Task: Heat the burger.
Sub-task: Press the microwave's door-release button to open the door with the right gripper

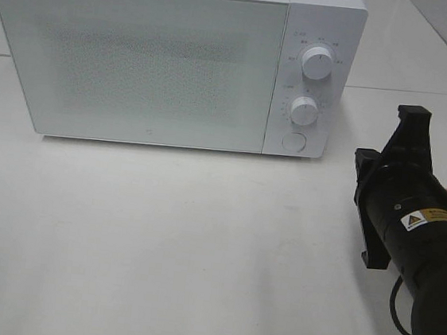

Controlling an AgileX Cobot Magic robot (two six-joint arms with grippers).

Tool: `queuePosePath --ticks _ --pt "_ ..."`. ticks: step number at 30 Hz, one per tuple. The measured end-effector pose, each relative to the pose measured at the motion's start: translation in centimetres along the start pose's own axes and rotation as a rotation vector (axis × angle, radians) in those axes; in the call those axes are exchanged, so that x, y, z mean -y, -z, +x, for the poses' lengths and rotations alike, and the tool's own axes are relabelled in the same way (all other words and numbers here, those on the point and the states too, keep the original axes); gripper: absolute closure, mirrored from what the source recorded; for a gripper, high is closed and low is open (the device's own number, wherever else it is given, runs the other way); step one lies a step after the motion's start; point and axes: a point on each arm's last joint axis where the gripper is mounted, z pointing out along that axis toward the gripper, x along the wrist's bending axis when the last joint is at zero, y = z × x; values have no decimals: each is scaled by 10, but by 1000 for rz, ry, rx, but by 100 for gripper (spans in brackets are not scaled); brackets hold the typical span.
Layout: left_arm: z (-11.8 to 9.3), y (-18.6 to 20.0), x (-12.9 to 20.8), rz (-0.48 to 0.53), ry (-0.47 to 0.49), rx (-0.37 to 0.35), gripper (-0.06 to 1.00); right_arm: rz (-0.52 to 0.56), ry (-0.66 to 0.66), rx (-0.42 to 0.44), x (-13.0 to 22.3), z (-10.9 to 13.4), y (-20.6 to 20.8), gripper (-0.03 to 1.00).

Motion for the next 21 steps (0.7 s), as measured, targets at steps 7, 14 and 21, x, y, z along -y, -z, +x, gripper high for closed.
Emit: queuePosePath --ticks 7,14,21 --pt "0 0 0 0 0 0 -5 16 42 20 5 -9 -4 96" --pt "0 0 0 0 0 0 -5 47 34 54 19 -15 -14 96" --pt "0 0 0 0 0 0 -5 61 25 87 32 -21 -29 96"
